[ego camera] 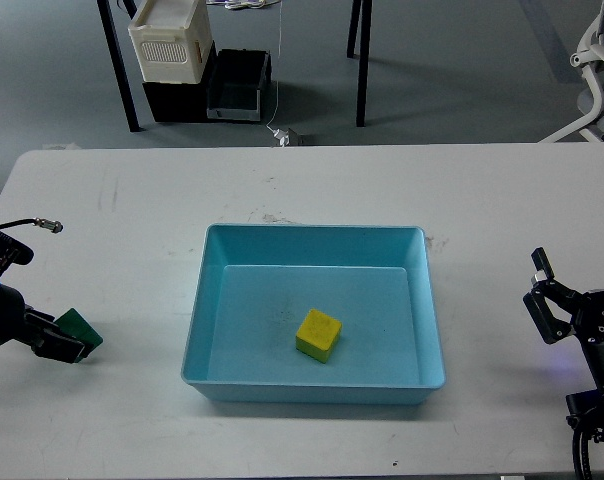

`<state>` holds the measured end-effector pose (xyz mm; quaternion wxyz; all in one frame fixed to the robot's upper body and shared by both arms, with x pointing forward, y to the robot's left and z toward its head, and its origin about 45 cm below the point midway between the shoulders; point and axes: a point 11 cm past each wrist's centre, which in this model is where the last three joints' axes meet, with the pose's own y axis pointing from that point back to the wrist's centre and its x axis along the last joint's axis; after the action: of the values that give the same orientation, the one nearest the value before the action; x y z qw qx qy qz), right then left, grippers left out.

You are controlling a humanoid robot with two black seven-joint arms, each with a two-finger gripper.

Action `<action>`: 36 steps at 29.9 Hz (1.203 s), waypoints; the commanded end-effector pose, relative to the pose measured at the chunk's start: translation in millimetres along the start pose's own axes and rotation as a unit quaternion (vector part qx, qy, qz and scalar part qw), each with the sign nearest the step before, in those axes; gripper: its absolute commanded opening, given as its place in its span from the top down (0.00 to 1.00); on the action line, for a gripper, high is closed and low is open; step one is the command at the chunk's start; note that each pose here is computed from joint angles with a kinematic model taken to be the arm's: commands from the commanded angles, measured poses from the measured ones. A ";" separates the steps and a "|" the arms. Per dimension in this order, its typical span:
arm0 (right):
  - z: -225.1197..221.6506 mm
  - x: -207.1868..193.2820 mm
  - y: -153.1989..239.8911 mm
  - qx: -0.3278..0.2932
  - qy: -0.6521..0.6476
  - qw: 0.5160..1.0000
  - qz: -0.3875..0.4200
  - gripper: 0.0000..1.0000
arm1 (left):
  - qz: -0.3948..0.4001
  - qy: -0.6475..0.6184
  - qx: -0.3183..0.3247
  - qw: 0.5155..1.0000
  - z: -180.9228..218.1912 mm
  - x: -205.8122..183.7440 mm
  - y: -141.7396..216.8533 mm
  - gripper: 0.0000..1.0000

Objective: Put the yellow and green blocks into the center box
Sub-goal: 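Lower the left gripper and grasp the dark green cube, then carry the green cube into the tray beside the yellow cube and release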

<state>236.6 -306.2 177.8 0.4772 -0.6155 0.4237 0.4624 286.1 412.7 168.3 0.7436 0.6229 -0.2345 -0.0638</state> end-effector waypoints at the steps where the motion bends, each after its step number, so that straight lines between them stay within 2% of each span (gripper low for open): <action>1: 0.0 0.0 0.0 0.000 0.000 1.000 0.000 0.00 | 0.000 -0.002 0.000 1.000 0.3 0.6 0.2 0.09; 3: 0.0 0.0 0.0 0.000 0.000 1.000 0.000 0.00 | 0.000 -0.002 0.000 1.000 0.3 0.0 -0.1 0.21; 5: 0.0 0.0 0.0 0.000 0.000 1.000 0.000 0.00 | 0.000 -0.002 0.000 1.000 0.3 0.0 -0.1 0.26; 8: -0.5 -0.1 0.0 0.001 0.000 1.000 0.000 0.00 | -0.001 -0.004 0.001 1.000 0.0 -0.2 -0.1 0.46; 10: -0.5 -0.1 0.0 0.001 0.000 1.000 0.000 0.00 | -0.004 -0.013 0.006 1.000 -0.6 -0.2 0.1 0.52; 14: -0.5 -0.1 0.0 0.001 0.000 1.000 0.000 0.00 | -0.006 -0.028 0.015 0.999 -1.9 1.1 1.0 0.82; 16: -0.6 0.4 0.2 0.001 0.000 1.000 0.001 0.00 | -0.003 -0.029 0.015 0.999 -1.2 3.4 1.9 0.93; 19: -0.6 0.4 0.2 0.001 0.000 1.000 0.001 0.00 | 0.016 -0.038 0.009 0.999 5.5 19.4 8.9 0.95; 21: -0.6 0.4 0.2 0.001 0.000 1.000 0.001 0.00 | 0.052 -0.060 -0.008 0.997 23.3 50.7 24.6 0.98; 27: -0.4 2.8 1.1 0.001 -0.001 1.000 0.004 0.00 | 0.156 -0.070 -0.080 0.982 79.8 137.5 72.5 0.99; 30: -0.5 3.3 1.3 0.001 -0.001 1.000 0.005 0.00 | 0.165 -0.093 -0.140 0.972 130.8 170.8 68.4 0.99; 36: -1.9 3.6 2.5 0.003 0.000 1.000 0.006 0.00 | 0.162 -0.145 -0.194 0.957 196.5 201.5 66.6 0.99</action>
<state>236.1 -307.9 174.5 0.4763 -0.6121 0.4277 0.4642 368.4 206.9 302.3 0.8067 0.4276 -0.4046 -0.0513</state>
